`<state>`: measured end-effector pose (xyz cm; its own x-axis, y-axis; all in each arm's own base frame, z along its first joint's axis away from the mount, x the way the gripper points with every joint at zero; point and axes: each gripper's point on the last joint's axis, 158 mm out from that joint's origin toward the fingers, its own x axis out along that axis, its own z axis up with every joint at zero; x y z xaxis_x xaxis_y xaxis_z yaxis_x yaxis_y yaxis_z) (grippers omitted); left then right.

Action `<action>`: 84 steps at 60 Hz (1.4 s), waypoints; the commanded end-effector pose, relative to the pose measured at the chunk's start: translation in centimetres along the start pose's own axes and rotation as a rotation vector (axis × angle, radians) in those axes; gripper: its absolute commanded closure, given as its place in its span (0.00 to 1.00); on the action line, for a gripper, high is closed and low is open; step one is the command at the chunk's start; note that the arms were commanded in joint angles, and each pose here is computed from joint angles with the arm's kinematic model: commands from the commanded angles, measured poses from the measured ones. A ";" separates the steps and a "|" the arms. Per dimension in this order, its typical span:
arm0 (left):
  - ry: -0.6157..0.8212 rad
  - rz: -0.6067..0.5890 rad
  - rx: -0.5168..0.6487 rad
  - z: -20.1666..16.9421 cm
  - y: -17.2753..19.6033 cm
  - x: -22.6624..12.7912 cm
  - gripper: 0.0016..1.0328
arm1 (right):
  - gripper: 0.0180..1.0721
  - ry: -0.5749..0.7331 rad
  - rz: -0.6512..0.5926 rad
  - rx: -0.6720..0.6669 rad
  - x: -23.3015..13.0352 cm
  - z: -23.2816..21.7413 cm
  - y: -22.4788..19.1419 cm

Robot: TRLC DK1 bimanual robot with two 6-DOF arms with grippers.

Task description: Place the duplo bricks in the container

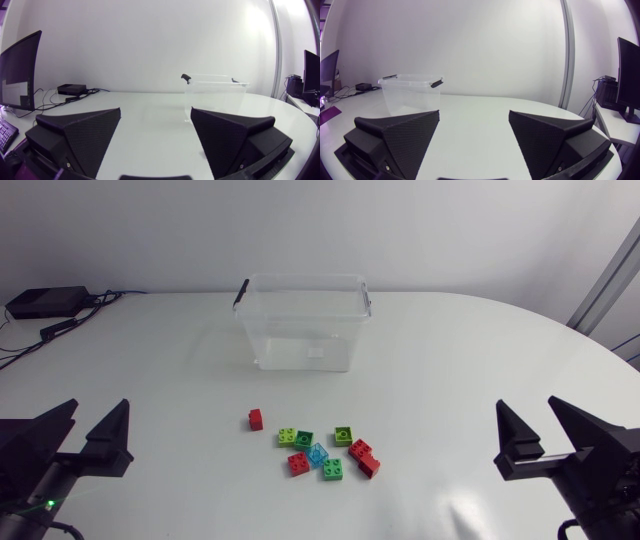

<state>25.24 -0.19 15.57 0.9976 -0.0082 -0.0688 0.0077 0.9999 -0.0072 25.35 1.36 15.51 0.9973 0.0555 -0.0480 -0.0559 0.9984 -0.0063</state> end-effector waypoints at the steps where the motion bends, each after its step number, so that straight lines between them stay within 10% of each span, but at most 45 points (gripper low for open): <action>1: -0.048 -0.015 -0.008 2.2 -0.4 -0.5 0.06 | 0.04 -0.003 0.017 0.017 -0.2 0.7 0.4; 35: 0.252 -0.131 0.025 4.5 -3.9 3.8 0.07 | 0.05 0.126 0.061 0.013 1.9 3.5 1.7; 60: 0.629 -0.388 0.433 -3.5 -9.2 8.1 0.13 | 0.05 0.325 0.167 -0.012 3.9 1.8 4.9; 76: 0.762 -0.511 0.499 -7.6 -10.2 9.3 0.07 | 0.05 0.454 0.225 0.009 4.7 0.0 6.4; 84: 0.823 -0.754 0.545 -9.5 -11.9 7.6 0.06 | 0.05 0.551 0.271 0.018 4.6 -1.1 7.3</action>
<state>31.76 -11.84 5.87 0.4416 -0.3431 -0.8290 0.7089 0.6997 0.0881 29.29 8.22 13.89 0.8001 0.2756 -0.5328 -0.2893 0.9554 0.0598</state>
